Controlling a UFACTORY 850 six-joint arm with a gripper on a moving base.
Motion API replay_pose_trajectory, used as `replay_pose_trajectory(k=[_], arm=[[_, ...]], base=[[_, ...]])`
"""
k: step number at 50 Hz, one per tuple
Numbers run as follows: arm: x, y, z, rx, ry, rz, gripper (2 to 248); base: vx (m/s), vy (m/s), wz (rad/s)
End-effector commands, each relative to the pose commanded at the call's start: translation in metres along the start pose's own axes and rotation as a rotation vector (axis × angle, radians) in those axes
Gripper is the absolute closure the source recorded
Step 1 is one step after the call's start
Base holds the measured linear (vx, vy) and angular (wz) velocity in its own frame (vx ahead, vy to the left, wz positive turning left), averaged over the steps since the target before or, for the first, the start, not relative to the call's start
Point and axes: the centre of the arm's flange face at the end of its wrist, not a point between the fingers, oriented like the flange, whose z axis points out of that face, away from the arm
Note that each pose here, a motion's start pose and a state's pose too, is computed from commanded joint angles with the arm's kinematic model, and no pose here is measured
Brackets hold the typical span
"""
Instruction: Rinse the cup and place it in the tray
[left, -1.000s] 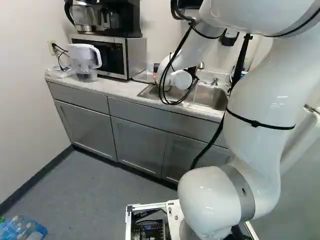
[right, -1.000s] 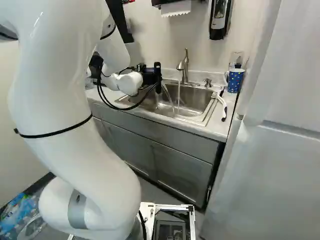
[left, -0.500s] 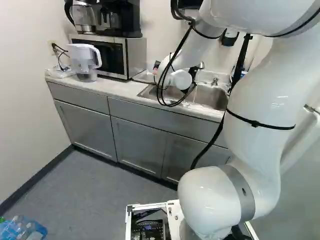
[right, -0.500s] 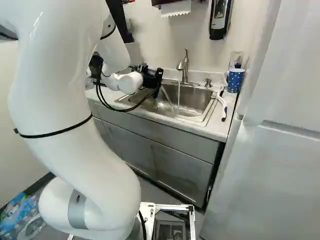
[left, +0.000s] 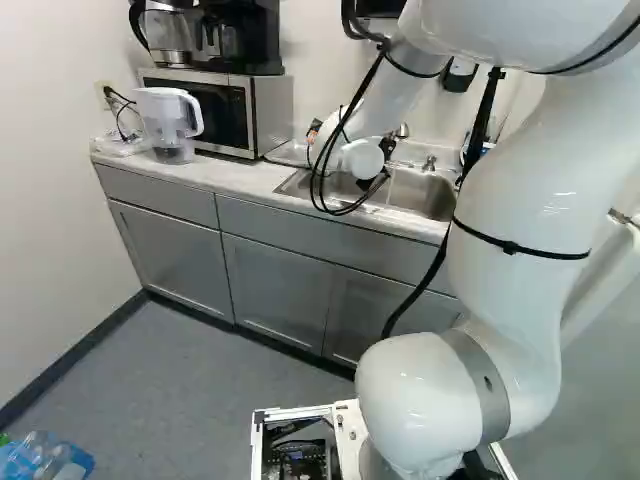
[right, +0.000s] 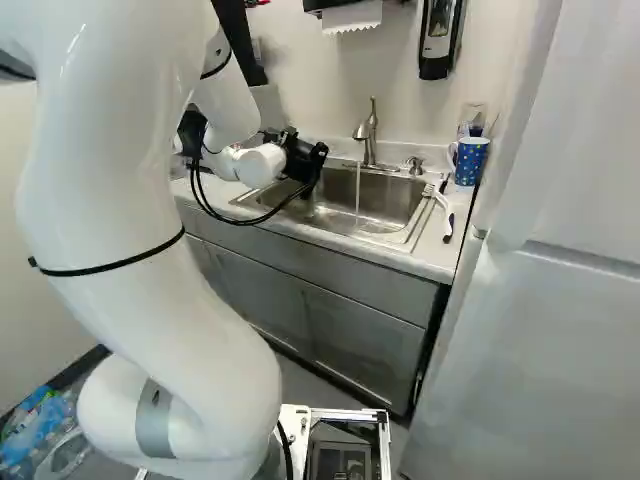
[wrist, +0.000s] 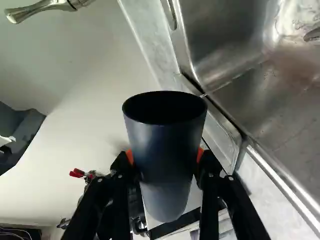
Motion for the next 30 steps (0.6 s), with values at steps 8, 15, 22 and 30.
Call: replay_pose_trajectory(k=[8, 15, 22, 30], arm=[[0.0000, 0.0000, 0.0000, 0.000, 0.000, 0.000, 124], [0.0000, 0.0000, 0.0000, 0.000, 0.000, 0.000, 124], [0.0000, 0.0000, 0.0000, 0.000, 0.000, 0.000, 124], [0.0000, 0.0000, 0.0000, 0.000, 0.000, 0.000, 124]], base=[[0.000, 0.000, 0.000], [0.000, 0.000, 0.000], [0.000, 0.000, 0.000], [0.000, 0.000, 0.000]])
